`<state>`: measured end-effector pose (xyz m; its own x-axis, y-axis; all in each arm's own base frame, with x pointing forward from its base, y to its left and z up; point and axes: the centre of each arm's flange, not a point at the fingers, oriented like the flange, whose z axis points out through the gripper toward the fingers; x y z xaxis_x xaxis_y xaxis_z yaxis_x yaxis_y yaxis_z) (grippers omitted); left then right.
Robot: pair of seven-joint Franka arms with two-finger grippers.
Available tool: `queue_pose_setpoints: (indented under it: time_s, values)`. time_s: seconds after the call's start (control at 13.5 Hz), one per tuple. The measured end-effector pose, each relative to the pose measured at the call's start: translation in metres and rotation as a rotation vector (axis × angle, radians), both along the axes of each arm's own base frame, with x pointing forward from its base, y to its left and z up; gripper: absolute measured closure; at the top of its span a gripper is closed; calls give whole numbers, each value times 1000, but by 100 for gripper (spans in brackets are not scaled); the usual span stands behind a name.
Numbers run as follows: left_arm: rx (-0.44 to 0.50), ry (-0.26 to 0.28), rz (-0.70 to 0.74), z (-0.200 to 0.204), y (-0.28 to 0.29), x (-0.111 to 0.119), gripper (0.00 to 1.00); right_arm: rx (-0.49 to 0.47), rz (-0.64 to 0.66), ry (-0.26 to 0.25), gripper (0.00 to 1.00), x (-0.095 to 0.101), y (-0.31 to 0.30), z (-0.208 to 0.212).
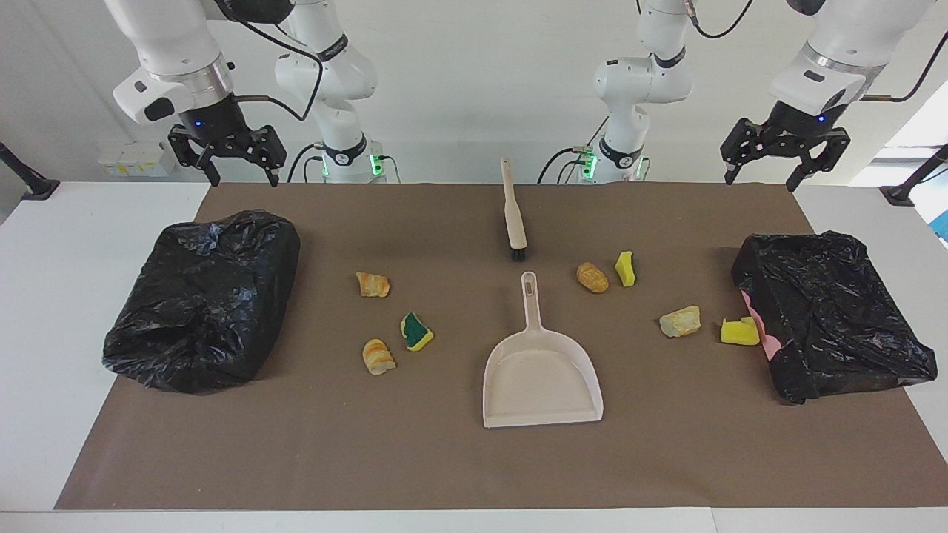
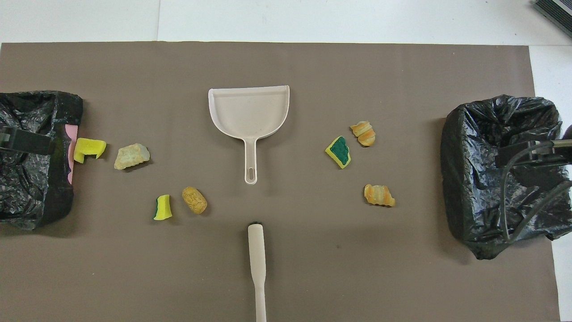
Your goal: Sweep and dump trash in bin
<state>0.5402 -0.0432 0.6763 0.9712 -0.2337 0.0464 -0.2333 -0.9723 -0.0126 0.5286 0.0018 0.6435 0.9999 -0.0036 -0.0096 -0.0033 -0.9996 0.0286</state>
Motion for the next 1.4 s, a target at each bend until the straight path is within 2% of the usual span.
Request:
queue_pose_setpoints:
  time_s: [0.52, 0.74, 0.89, 1.11, 1.4]
  values:
    - [-1, 3, -16, 0, -9, -2, 0, -1, 73, 35, 0, -2, 19, -5]
    - [-7, 12, -35, -3, -26, -7, 0, 2, 140, 75, 0, 10, 54, -28]
    - [-12, 23, -40, -6, -45, -16, 0, 10, 196, 80, 0, 24, 84, -48]
    - [-29, 62, -27, -25, -77, -42, 0, 28, 273, 67, 0, 40, 126, -74]
    - [-21, 86, 40, -73, -154, -104, 0, 43, 319, 82, 0, 50, 178, -112]
